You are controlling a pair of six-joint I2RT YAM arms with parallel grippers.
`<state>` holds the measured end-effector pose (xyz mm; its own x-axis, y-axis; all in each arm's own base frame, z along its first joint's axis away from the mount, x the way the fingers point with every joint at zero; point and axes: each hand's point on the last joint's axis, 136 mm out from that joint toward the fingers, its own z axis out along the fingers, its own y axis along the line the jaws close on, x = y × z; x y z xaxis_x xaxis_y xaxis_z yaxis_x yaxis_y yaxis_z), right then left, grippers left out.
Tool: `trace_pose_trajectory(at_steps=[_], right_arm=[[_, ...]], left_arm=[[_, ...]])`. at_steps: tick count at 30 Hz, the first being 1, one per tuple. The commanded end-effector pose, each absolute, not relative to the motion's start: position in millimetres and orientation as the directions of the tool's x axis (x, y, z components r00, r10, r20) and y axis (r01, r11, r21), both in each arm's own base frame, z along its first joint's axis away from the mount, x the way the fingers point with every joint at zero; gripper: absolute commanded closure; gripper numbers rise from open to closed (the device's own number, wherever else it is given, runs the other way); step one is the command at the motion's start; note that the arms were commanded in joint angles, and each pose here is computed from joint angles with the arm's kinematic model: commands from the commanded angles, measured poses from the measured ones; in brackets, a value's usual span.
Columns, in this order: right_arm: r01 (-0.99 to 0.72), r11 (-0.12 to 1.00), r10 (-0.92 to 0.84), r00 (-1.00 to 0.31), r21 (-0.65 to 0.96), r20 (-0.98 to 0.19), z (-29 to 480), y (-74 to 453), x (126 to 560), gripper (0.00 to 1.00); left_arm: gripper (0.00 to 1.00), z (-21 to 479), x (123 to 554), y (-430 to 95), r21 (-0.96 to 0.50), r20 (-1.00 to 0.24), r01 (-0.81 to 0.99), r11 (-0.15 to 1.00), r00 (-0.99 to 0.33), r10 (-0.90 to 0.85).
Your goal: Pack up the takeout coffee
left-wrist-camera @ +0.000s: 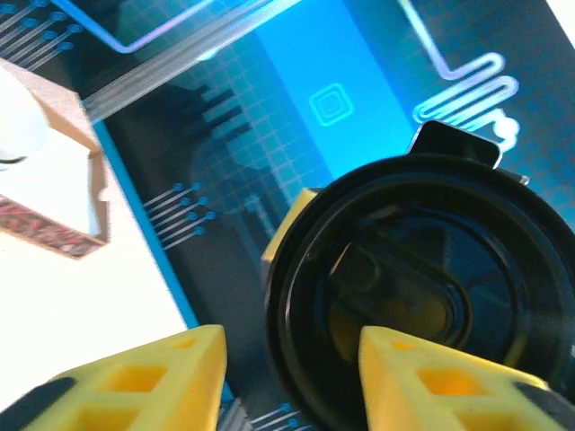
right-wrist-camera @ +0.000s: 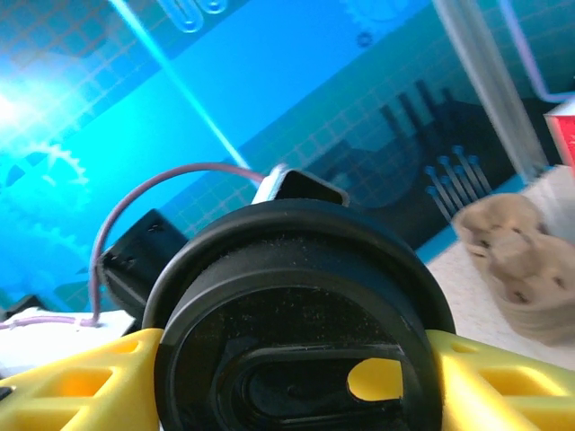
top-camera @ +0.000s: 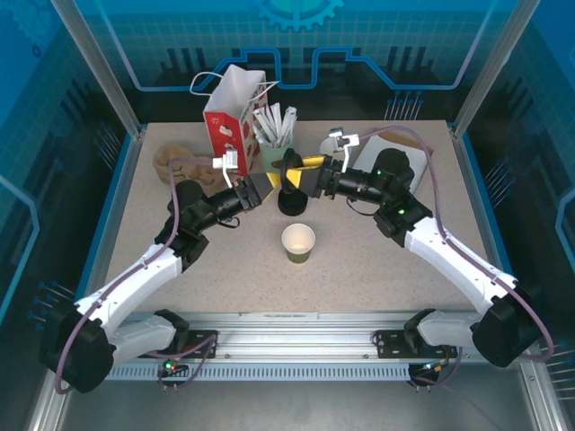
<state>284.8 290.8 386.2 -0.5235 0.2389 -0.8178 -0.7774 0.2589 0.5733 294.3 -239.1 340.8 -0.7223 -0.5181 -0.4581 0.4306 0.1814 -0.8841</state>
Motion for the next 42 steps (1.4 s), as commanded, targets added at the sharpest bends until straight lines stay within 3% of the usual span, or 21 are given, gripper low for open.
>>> trace_pose_trajectory(at_steps=[1,5,11,17,26,42], right_arm=[[-0.656,0.487,0.208,-0.553,0.576,-0.807,351,254,301,0.37],[-0.543,0.714,0.021,-0.614,0.442,-0.789,299,232,302,0.38],[-0.532,0.806,-0.229,-0.686,0.261,-0.691,243,233,283,0.38],[-0.579,0.805,-0.428,-0.716,0.127,-0.551,201,248,264,0.39],[-0.659,0.75,-0.589,-0.708,0.063,-0.389,166,279,256,0.42],[-0.697,0.717,-0.668,-0.693,0.013,-0.273,144,294,265,0.42]], left_arm=[[0.47,297,309,-210,-0.875,-0.478,0.31,0.373,-0.678,-0.558],[0.39,261,314,-172,-0.756,-0.593,0.204,0.621,-0.614,-0.521],[0.26,235,305,-147,-0.522,-0.711,0.178,0.834,-0.63,-0.311],[0.22,225,296,-136,-0.448,-0.731,0.173,0.877,-0.636,-0.248],[0.2,218,292,-138,-0.446,-0.721,0.187,0.875,-0.655,-0.227],[0.2,224,284,-131,-0.428,-0.746,0.193,0.883,-0.626,-0.225]])
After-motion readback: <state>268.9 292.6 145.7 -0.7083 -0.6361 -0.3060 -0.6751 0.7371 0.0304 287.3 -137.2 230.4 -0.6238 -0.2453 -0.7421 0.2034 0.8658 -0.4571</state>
